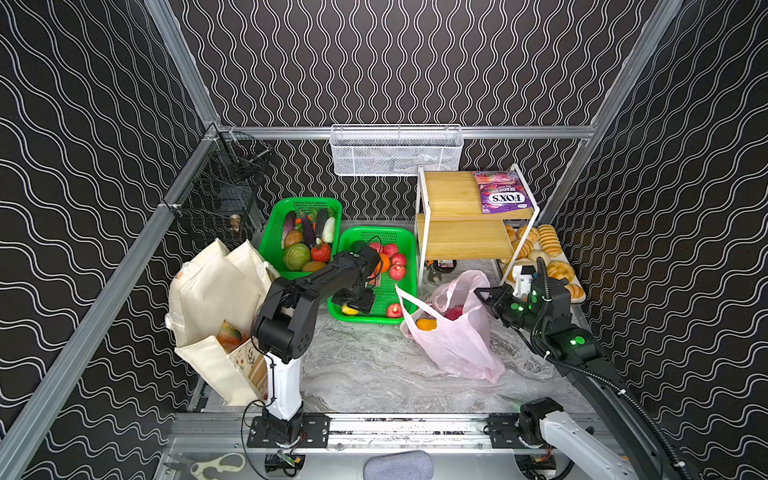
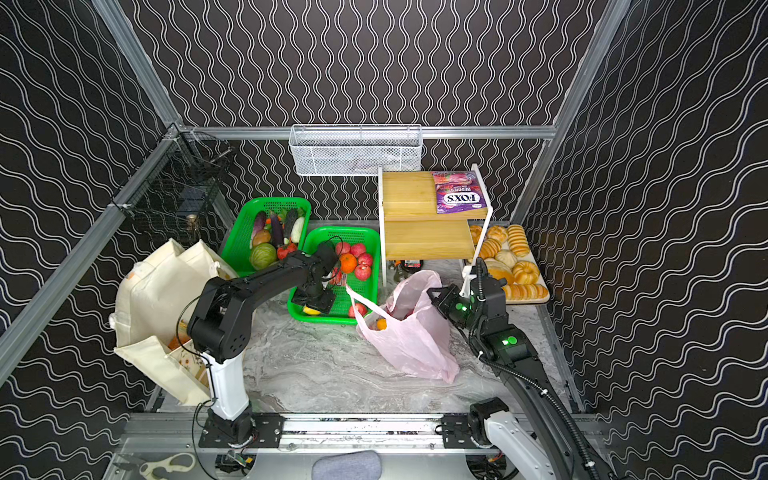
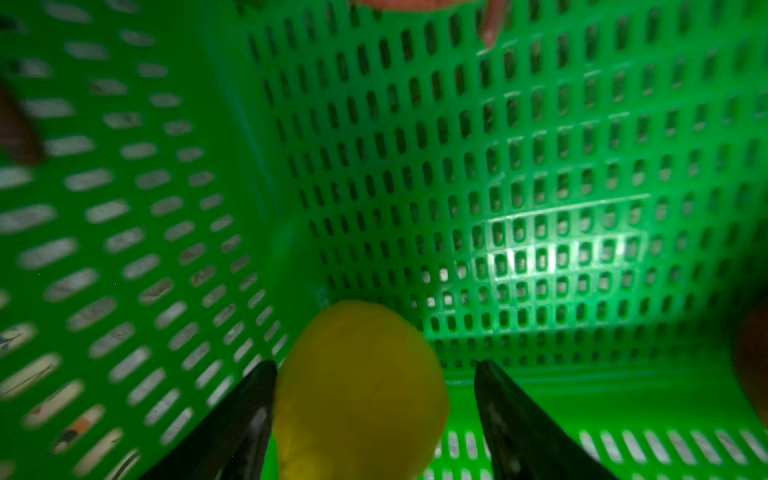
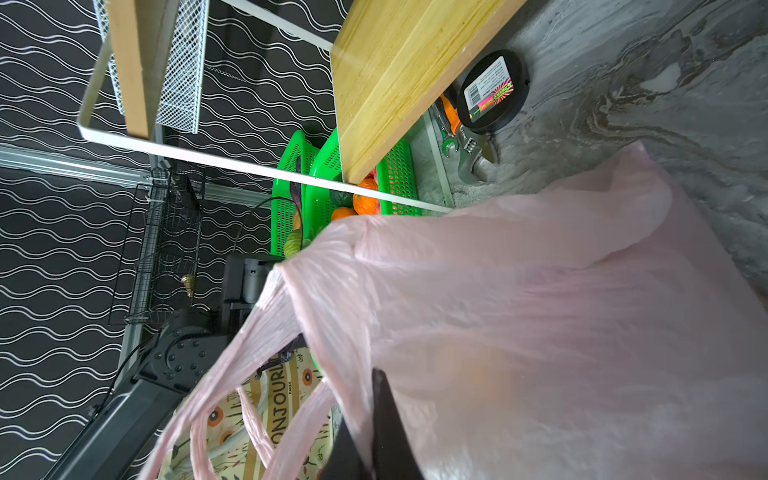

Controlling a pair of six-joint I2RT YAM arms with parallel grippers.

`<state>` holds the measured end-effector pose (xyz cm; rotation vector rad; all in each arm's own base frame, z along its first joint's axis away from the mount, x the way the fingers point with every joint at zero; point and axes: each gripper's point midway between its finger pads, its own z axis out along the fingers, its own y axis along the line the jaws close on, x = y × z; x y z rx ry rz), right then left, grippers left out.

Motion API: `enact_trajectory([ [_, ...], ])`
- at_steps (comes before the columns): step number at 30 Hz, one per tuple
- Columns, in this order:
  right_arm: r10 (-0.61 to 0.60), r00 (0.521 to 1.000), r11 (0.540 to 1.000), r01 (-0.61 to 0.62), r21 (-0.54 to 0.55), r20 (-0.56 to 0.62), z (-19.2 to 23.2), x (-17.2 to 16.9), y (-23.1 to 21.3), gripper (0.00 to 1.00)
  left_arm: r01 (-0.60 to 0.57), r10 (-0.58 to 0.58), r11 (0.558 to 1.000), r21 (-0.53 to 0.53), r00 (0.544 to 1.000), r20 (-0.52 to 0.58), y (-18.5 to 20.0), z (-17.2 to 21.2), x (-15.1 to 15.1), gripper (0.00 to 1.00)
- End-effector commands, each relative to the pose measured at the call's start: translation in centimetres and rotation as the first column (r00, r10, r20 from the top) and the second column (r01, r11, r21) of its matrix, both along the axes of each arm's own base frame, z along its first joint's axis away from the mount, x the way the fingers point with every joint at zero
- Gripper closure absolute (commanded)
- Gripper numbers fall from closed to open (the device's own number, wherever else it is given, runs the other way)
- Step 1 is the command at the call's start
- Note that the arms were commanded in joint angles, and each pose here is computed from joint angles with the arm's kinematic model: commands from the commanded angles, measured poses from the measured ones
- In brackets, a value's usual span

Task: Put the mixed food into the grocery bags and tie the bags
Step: 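Lift the yellow pear with the left gripper toward the pink bag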

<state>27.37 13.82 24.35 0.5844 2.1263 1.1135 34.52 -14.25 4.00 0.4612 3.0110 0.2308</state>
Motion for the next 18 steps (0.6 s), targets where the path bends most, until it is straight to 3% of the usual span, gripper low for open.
enact_trajectory([
  [1, 0.008, 0.999, 1.000, -0.009, 0.017, 0.037, 0.8, 0.5, 0.3, 0.94, 0.034, -0.034, 0.999, -0.014, 0.999, -0.028, -0.2, -0.2, -0.5, 0.35],
  [4, -0.003, 1.000, 1.000, 0.002, 0.024, 0.023, 0.3, 0.6, 0.3, 0.94, 0.025, -0.025, 1.000, -0.004, 1.000, -0.018, 0.1, 0.9, -0.7, 0.57],
  [5, -0.014, 1.000, 0.999, 0.013, 0.030, 0.018, 0.2, 0.7, 0.2, 0.94, 0.020, -0.020, 1.000, -0.012, 1.000, -0.008, 0.1, 1.7, -0.6, 0.60],
  [13, 0.086, 0.993, 0.994, -0.091, 0.066, 0.075, 0.4, -0.3, 1.6, 0.94, 0.007, 0.053, 0.969, -0.247, 0.970, 0.236, -1.8, 10.1, -0.4, 0.57],
  [15, 0.075, 0.994, 0.993, -0.081, 0.083, 0.077, 1.4, -0.6, 1.4, 0.95, 0.020, 0.075, 0.944, -0.329, 0.959, 0.274, -2.6, 13.4, -0.8, 0.57],
  [18, 0.121, 0.987, 0.988, -0.130, 0.079, 0.108, 3.0, -1.1, 1.9, 0.94, 0.052, 0.117, 0.870, -0.491, 0.945, 0.307, -4.6, 16.9, -1.5, 0.57],
])
